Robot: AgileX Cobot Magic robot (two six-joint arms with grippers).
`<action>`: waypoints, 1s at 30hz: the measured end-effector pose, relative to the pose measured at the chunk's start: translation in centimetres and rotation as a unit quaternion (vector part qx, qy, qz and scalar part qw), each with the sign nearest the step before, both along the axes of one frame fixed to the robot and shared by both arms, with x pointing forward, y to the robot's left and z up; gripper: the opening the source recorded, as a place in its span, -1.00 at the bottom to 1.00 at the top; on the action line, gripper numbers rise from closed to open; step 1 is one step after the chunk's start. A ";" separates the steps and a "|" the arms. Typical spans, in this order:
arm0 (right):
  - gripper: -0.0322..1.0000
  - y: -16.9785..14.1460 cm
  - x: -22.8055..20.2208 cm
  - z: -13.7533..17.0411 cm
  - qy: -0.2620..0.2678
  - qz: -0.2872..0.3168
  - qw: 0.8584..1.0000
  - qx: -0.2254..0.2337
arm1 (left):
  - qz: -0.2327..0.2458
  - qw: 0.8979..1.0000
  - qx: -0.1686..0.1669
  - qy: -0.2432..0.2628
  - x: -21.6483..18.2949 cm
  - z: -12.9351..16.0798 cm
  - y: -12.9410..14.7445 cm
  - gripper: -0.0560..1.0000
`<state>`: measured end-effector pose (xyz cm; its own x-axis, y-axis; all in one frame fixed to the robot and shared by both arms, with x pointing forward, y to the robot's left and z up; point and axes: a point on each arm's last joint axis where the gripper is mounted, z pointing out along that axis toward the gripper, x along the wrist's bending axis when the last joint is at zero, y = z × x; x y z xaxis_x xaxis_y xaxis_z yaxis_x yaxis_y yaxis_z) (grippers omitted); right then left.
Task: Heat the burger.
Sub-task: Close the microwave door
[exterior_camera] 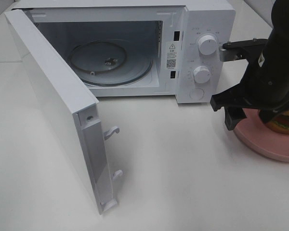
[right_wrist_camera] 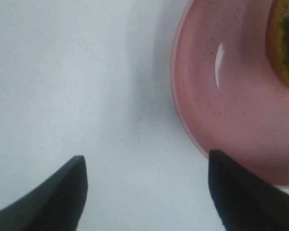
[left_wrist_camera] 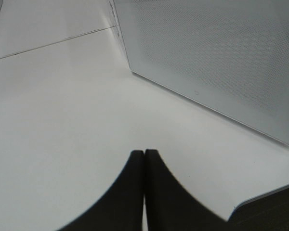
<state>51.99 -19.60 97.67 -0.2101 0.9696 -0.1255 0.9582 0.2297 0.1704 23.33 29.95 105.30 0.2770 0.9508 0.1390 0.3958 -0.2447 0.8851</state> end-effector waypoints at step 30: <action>0.37 -9.1 -10.5 12.7 -0.080 -0.107 0.990 0.044 | 0.000 1.000 0.000 0.000 0.0 0.0 0.0 -0.89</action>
<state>41.53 -28.73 110.38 0.0173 0.9985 -0.0527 0.9427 0.0013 0.3336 23.33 29.95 105.30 0.2770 0.9508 0.1390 0.3958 -0.2447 0.8851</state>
